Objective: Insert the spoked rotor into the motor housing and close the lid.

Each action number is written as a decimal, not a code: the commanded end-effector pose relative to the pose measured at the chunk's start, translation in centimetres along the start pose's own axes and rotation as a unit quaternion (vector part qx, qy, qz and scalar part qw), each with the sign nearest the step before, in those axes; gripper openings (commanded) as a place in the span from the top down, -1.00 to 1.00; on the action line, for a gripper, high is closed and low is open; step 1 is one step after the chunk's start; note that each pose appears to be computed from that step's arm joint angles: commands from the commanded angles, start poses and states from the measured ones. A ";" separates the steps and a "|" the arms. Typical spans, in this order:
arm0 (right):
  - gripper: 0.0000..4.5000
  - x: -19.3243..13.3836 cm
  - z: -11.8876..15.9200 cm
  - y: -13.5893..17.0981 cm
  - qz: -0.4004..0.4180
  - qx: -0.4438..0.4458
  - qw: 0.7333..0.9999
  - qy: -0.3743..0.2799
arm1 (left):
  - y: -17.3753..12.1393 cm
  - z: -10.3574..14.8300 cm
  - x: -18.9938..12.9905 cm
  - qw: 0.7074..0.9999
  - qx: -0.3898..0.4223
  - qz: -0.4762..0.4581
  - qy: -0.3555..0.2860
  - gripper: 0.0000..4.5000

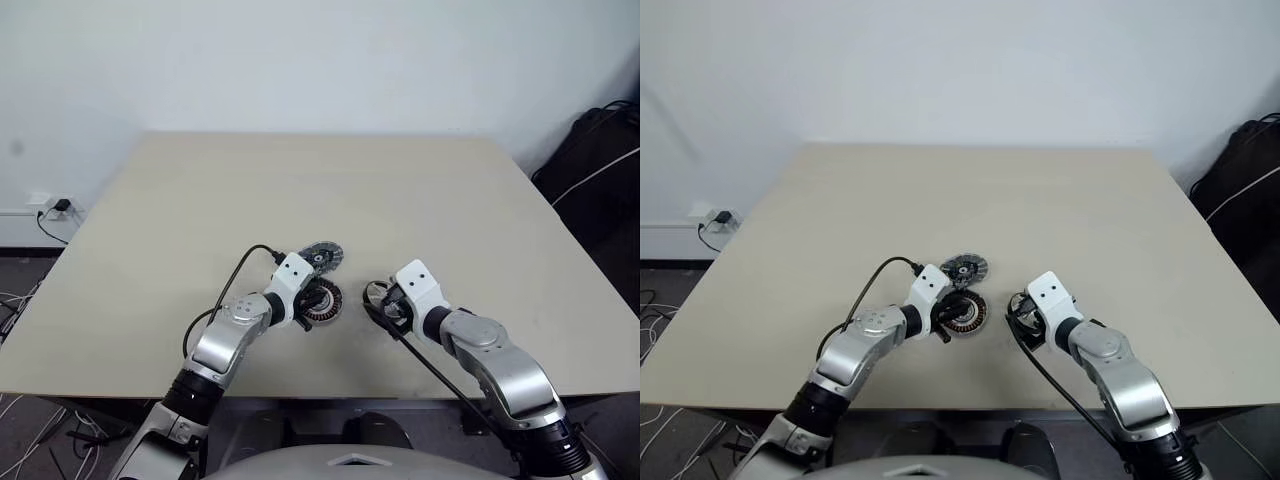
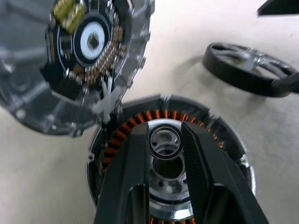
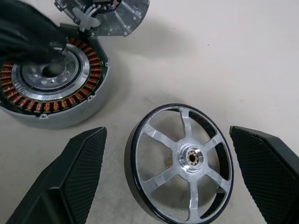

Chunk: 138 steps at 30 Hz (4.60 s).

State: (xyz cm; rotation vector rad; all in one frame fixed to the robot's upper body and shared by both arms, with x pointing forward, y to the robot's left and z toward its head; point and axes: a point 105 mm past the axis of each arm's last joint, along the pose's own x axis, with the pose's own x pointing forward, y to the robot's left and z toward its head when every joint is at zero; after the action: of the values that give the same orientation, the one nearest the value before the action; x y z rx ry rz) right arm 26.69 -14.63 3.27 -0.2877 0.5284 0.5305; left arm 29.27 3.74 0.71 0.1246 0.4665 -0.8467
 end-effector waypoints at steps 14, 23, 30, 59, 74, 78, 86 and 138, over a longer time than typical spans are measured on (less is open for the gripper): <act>-1.00 -0.5 1.5 -0.3 -0.010 -0.008 0.999 -0.029 | 0.0 1.5 -0.4 0.999 0.007 0.001 -0.033 -0.31; -1.00 -0.3 2.0 0.2 0.002 -0.011 0.999 -0.037 | -0.2 2.2 -2.1 0.998 -0.003 0.011 -0.066 0.54; -0.58 1.1 3.2 2.3 0.035 -0.009 0.998 -0.046 | 1.0 1.1 -4.5 0.994 -0.038 0.054 -0.085 1.00; 0.97 5.9 4.2 6.6 0.094 -0.054 0.994 0.009 | 0.1 -1.0 -6.9 0.990 0.011 0.092 -0.101 1.00; 0.97 6.3 4.8 7.1 0.102 -0.056 0.993 -0.007 | 0.2 -1.1 -6.9 0.991 0.009 0.094 -0.098 1.00; 0.97 6.4 5.7 7.1 0.096 -0.053 0.994 -0.029 | 0.1 -1.2 -6.7 0.991 0.009 0.093 -0.095 1.00; 0.97 6.5 6.1 7.2 0.104 -0.056 0.992 -0.037 | 0.2 -1.4 -6.6 0.991 0.006 0.095 -0.091 1.00; 0.97 7.0 4.9 7.3 0.142 -0.067 0.988 -0.007 | 0.2 -1.5 -6.4 0.992 0.004 0.097 -0.086 1.00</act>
State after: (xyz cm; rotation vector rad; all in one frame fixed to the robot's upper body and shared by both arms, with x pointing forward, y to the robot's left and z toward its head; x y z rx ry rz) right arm 28.98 -4.05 1.24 -0.3287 0.5847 0.8436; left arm 24.90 9.06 1.29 0.1019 0.3202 -0.6560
